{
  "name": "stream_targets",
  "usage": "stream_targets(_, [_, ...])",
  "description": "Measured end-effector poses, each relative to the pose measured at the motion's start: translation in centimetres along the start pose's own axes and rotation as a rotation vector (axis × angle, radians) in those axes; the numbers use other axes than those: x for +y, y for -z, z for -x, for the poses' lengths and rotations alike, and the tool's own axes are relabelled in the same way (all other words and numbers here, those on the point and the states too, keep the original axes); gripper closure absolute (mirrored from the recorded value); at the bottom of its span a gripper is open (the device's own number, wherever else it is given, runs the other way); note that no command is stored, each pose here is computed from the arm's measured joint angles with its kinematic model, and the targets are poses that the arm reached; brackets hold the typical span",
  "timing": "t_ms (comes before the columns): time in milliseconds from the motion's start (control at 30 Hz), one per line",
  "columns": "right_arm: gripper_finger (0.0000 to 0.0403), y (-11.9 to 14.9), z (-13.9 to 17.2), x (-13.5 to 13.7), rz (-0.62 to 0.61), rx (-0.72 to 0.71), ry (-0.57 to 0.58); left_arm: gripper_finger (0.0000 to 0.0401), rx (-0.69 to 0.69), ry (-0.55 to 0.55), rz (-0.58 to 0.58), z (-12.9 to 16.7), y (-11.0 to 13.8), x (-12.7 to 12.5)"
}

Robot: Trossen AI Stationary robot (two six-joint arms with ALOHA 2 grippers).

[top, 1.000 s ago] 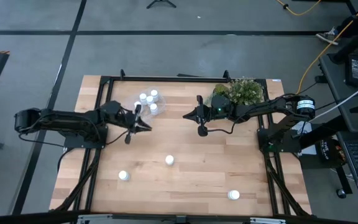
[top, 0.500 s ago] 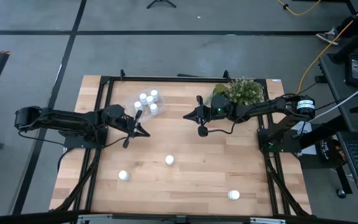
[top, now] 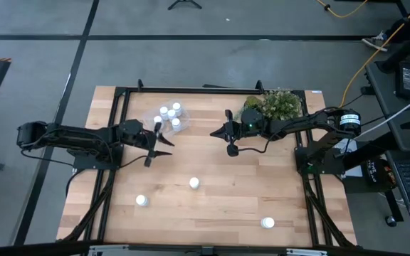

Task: Pick and place pill bottles into a basket
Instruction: Put the white medicine bottle into the transparent bin

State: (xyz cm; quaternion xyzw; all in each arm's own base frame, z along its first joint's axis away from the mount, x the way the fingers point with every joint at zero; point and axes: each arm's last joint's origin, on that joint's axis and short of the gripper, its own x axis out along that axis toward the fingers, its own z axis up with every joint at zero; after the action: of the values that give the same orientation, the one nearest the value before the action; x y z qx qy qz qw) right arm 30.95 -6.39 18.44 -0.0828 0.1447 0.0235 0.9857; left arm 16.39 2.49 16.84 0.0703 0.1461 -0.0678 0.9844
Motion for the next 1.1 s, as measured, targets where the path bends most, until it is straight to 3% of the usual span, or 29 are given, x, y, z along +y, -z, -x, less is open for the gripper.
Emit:
stream_targets(300, [0.0398,0.0,0.0,0.0,0.005,-0.001,0.000,0.0181,-0.001,-0.022,0.053,0.0,0.0,0.1])
stream_targets(433, [0.0398,0.0,0.0,0.0,0.003,-0.001,0.000,0.0182,-0.033,-0.031,0.143,0.0,-0.4,0.1])
stream_targets(733, [0.0398,-1.4,2.3,0.4,-0.050,0.054,-0.070,0.0200,-0.062,0.001,0.145,-1.0,-2.8,-0.4])
stream_targets(933, [0.0400,-2.7,4.5,1.2,-0.072,0.103,-0.095,0.0200,0.081,-0.037,0.126,-2.8,-4.1,-0.4])
stream_targets(1100, [0.0401,-2.8,5.1,2.0,-0.065,0.107,-0.122,0.0201,0.165,0.003,0.148,-4.5,-4.9,-0.6])
